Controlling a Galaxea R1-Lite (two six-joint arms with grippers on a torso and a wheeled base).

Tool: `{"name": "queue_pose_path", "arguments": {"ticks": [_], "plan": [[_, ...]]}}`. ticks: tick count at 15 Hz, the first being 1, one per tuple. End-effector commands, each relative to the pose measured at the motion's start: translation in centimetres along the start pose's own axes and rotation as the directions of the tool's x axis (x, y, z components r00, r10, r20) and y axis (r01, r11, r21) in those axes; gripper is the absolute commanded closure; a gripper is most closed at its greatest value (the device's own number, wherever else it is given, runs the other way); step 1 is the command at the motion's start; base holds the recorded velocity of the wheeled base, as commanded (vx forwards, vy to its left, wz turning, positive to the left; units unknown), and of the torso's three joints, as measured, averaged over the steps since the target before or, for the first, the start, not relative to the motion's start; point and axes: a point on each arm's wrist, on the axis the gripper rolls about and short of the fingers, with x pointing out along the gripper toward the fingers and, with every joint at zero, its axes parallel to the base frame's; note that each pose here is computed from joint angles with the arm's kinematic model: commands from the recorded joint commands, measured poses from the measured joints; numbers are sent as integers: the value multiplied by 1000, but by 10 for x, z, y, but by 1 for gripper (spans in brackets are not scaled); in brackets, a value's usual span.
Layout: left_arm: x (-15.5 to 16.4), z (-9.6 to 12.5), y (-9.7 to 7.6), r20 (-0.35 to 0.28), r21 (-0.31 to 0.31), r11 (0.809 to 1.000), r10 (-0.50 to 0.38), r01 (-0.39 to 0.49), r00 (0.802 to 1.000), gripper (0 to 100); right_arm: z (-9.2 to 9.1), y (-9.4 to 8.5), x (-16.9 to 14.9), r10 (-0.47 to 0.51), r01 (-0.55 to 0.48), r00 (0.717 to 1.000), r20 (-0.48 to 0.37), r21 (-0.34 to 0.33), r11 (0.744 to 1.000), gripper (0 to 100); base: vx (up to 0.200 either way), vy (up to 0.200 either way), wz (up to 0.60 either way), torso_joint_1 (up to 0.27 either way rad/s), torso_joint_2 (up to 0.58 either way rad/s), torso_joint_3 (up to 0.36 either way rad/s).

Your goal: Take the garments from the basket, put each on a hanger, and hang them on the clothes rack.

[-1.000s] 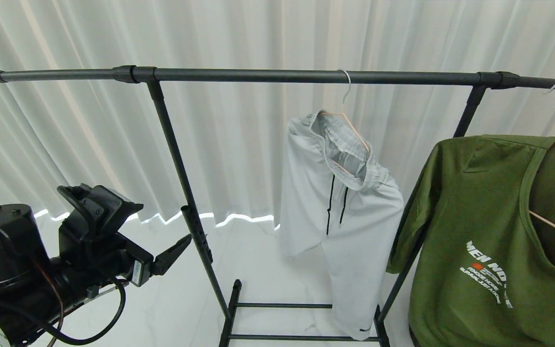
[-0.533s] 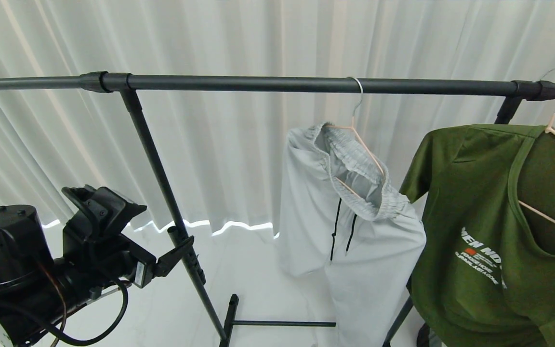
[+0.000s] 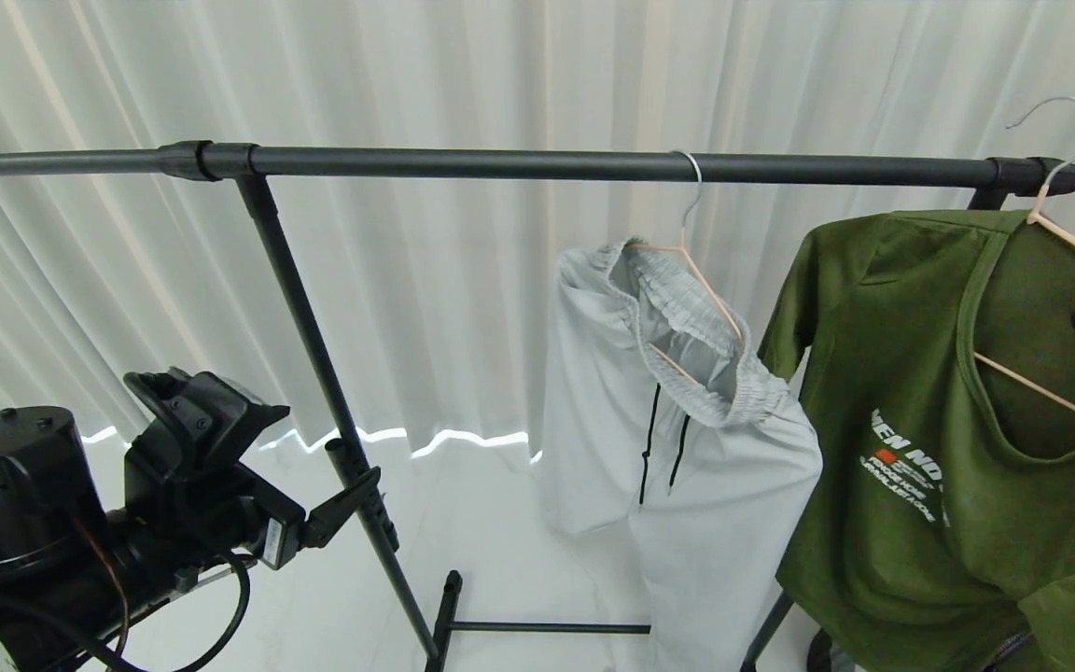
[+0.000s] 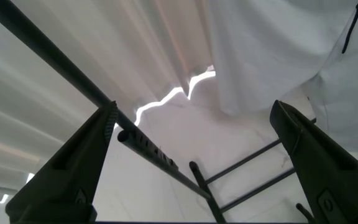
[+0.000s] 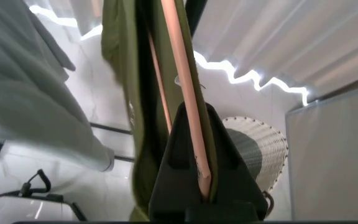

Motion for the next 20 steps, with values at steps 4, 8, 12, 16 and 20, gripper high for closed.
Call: {"name": "queue_pose_path", "arguments": {"ticks": [4,8,12,16,20], "plan": [[0,1,-1,4,2,1000,-6,6,1000,0,2,-8,36,14,-13,998,-53,11,1000,100,0,0,0,0,0,0],[1,2,-3,8,5,1000,-16,16,1000,0,3,-10,60,24,-23,998,-61,12,1000,100,0,0,0,0,0,0],[0,2,-3,11,6,1000,-14,14,1000,0,-1,-8,77,4,-3,996,-91,13,1000,100,0,0,0,0,0,0],[0,2,-4,9,5,1000,-17,17,1000,0,1,-9,81,-4,5,997,-72,14,1000,100,0,0,0,0,0,0],[1,3,-5,13,7,1000,-23,23,1000,0,2,-7,80,2,-1,998,-68,12,1000,100,0,0,0,0,0,0]]}}
